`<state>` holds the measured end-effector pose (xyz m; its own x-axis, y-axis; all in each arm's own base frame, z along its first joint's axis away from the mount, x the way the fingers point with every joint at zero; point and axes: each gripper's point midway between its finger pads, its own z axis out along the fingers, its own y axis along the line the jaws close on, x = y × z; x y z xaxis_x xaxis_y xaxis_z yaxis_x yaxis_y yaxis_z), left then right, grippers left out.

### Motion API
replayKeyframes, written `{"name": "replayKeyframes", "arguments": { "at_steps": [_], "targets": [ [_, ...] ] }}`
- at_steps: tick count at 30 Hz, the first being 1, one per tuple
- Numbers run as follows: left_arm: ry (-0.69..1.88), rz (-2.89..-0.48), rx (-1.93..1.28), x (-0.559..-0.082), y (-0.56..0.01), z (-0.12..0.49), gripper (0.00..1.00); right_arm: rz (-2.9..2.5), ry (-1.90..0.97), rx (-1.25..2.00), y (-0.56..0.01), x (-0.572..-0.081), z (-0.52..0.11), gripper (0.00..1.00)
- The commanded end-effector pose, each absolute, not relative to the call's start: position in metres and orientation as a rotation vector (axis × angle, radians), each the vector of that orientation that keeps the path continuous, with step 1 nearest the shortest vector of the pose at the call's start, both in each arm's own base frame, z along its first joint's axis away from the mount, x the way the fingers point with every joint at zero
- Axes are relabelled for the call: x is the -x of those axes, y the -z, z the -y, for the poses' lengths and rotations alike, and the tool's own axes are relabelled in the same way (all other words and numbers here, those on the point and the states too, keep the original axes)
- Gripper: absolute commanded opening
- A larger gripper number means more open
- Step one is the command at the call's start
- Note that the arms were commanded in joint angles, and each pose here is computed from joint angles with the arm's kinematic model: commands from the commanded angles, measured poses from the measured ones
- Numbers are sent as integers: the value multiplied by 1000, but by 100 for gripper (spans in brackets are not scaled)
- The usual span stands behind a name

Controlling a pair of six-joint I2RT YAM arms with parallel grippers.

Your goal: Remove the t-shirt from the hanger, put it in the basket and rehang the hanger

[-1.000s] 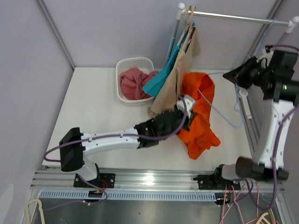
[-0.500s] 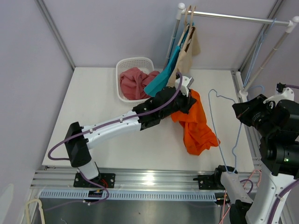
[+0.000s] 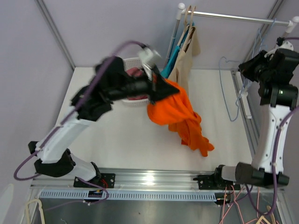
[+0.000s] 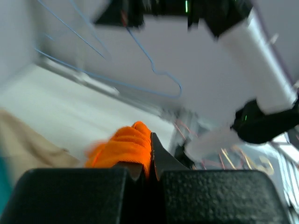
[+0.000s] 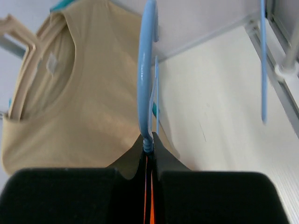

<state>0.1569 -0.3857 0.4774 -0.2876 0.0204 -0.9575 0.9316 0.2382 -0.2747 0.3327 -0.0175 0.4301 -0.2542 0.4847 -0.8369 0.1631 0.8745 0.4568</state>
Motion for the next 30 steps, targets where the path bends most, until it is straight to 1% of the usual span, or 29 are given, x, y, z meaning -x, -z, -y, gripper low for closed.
{"name": "replayKeyframes", "arguments": {
  "at_steps": [1, 3, 4, 5, 6, 7, 8, 9, 10, 12, 13, 14, 17, 19, 20, 21, 22, 23, 24, 29, 30],
  "targets": [
    [1116, -1457, -766, -166, -564, 299, 1, -1726, -397, -352, -470, -378, 16, 0],
    [1112, -1448, -721, -182, -578, 295, 1, -1643, -430, -319, -488, -390, 13, 0],
    [1092, -1355, -638, -189, -614, 273, 0, -1620, -439, -319, -492, -395, 13, 0],
    [1114, -1353, -572, -199, -622, 269, 1, -1606, -442, -317, -494, -401, 13, 0],
    [1092, -1296, -483, -216, -641, 261, 1, -1571, -427, -308, -504, -404, 15, 0],
    [1059, -1268, -417, -232, -649, 249, 1, -1558, -408, -320, -508, -408, 19, 0],
    [1039, -1269, -383, -249, -646, 248, 1, -1574, -403, -318, -502, -422, 22, 0],
    [1016, -1229, -356, -256, -655, 242, 1, -1558, -387, -295, -514, -423, 24, 0],
    [970, -1165, -308, -273, -669, 229, 1, -1558, -379, -290, -517, -429, 26, 0],
    [951, -1088, -268, -286, -688, 216, 1, -1598, -368, -265, -507, -450, 29, 0],
    [942, -1083, -242, -305, -687, 210, 1, -1583, -363, -253, -517, -450, 29, 0],
    [938, -997, -237, -303, -707, 202, 1, -1583, -362, -244, -517, -454, 30, 0],
    [864, -884, -205, -320, -725, 186, 0, -1571, -357, -235, -515, -469, 33, 0],
    [833, -831, -200, -322, -737, 176, 1, -1582, -365, -242, -507, -483, 37, 0],
    [825, -845, -190, -338, -732, 178, 1, -1573, -373, -237, -511, -486, 37, 0],
    [818, -808, -187, -335, -741, 173, 1, -1583, -382, -242, -507, -490, 38, 0],
    [808, -803, -179, -341, -740, 169, 1, -1607, -398, -256, -494, -504, 41, 0],
    [802, -815, -172, -352, -735, 168, 1, -1594, -405, -249, -500, -506, 41, 0],
    [796, -762, -171, -349, -744, 164, 1, -1600, -412, -248, -496, -512, 41, 0],
    [732, -659, -129, -361, -758, 145, 1, -1600, -416, -232, -481, -539, 45, 0],
    [723, -649, -129, -369, -756, 146, 1, -1599, -406, -231, -482, -540, 47, 0]
  ]
}}
